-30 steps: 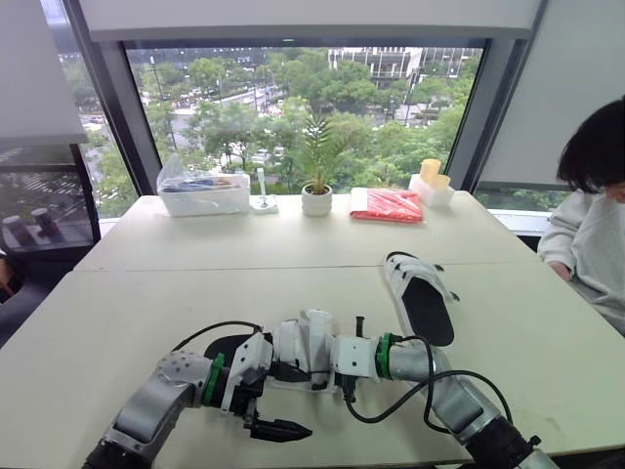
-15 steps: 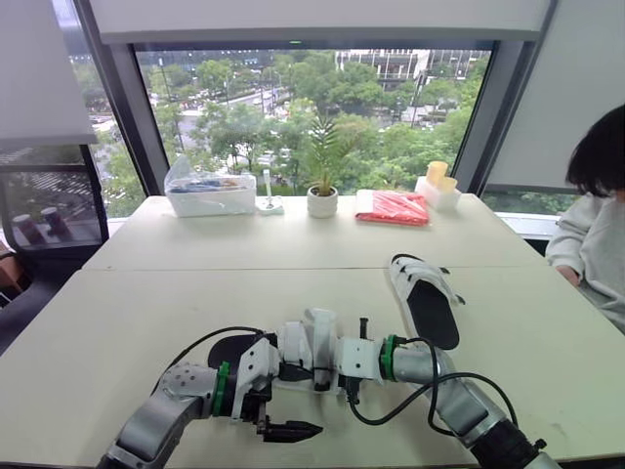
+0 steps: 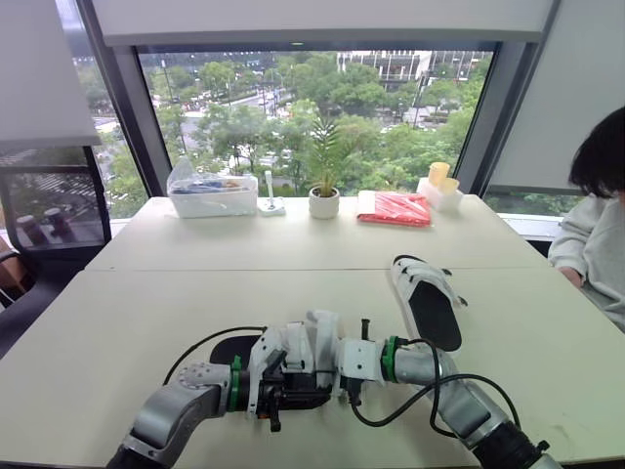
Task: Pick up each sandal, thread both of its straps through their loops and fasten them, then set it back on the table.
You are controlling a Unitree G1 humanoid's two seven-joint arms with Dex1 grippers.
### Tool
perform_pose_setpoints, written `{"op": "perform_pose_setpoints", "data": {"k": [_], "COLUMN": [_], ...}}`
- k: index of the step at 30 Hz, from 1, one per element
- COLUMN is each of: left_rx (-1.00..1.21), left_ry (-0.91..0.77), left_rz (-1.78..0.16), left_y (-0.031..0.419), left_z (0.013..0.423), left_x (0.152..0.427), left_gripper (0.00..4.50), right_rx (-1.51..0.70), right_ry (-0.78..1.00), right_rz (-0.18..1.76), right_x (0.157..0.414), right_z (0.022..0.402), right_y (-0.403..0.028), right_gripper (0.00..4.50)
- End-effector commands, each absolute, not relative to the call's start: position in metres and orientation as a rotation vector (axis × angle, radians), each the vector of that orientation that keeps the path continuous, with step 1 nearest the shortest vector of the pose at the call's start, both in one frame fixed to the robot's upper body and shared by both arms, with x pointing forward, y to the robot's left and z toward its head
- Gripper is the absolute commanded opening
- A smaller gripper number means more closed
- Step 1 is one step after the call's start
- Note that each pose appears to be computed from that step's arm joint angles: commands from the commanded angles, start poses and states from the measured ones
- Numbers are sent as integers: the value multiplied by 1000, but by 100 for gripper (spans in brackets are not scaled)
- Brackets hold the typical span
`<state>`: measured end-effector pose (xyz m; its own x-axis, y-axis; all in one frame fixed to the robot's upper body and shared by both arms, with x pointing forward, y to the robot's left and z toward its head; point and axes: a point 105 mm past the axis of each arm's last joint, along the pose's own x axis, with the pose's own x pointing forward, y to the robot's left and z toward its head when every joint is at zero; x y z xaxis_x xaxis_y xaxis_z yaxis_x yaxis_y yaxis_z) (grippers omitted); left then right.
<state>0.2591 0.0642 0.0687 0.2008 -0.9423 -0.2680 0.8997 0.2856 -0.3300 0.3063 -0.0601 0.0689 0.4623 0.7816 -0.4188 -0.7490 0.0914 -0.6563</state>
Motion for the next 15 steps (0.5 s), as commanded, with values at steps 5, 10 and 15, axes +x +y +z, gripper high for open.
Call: {"op": "perform_pose_setpoints", "data": {"k": [5,10,15], "left_rx": [-157,-193,-108], "left_ry": [522,634,694], "left_rz": [-1291,-1386,-1603], "left_y": [68,81,96], "left_z": [64,62,64], "left_x": [251,232,197], "left_gripper": [2,2,2], "right_rx": [-944,-945,-943], "right_ry": [229,227,232], "right_rz": [1265,1266,1274], "right_x": [279,279,276], "right_z": [4,4,2], "right_y": [-68,-68,-69], "right_gripper": [0,0,0]}}
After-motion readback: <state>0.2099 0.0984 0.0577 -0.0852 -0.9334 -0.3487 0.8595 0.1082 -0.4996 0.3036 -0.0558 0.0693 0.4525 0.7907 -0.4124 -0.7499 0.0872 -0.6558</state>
